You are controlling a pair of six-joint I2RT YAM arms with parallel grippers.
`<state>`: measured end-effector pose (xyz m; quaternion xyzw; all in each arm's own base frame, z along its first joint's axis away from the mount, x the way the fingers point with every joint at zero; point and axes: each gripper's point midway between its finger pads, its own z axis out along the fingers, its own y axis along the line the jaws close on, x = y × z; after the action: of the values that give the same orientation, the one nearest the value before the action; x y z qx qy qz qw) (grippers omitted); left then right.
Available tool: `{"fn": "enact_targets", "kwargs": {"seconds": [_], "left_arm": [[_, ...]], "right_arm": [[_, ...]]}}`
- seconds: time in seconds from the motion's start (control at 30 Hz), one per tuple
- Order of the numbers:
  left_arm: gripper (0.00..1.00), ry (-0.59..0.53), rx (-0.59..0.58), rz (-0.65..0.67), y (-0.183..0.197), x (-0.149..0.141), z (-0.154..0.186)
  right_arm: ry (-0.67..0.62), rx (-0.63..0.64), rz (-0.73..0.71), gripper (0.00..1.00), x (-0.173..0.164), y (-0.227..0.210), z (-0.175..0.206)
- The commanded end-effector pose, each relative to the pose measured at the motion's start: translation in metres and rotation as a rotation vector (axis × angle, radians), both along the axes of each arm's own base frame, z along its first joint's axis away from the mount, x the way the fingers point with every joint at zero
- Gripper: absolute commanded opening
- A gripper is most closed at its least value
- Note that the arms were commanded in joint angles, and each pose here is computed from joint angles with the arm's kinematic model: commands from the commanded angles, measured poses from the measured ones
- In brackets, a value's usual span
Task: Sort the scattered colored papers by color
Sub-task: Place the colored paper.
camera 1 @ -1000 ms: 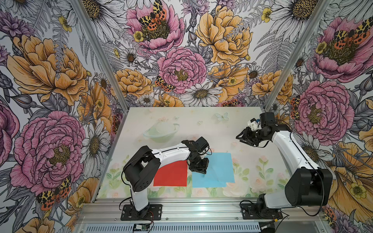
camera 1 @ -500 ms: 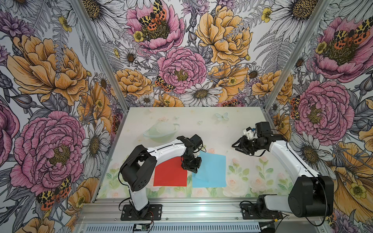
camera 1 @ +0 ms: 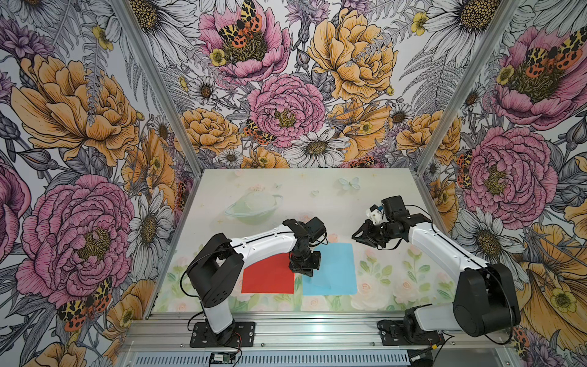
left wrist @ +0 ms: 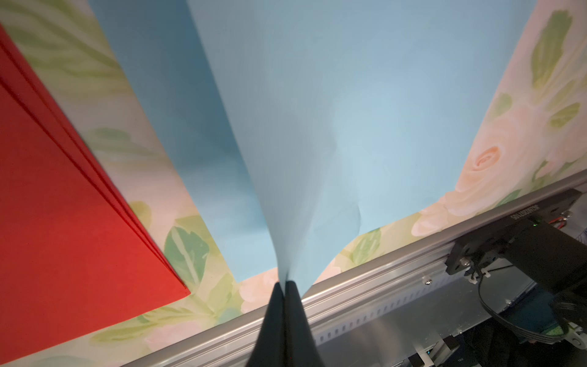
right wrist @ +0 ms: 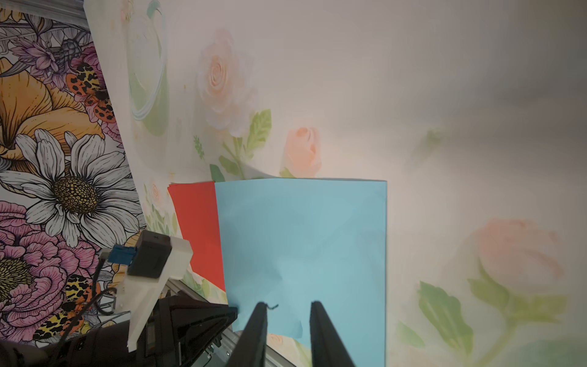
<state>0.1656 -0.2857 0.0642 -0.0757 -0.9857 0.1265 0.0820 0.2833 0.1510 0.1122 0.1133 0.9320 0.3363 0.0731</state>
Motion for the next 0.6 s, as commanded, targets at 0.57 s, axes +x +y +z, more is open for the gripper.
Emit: {"fn": "enact_targets", "kwargs": {"seconds": [0.57], "left_arm": [[0.00, -0.018, 0.083, 0.090, 0.019, -0.010, -0.007]], "right_arm": [[0.001, -0.037, 0.043, 0.18, 0.005, 0.006, -0.021]]}}
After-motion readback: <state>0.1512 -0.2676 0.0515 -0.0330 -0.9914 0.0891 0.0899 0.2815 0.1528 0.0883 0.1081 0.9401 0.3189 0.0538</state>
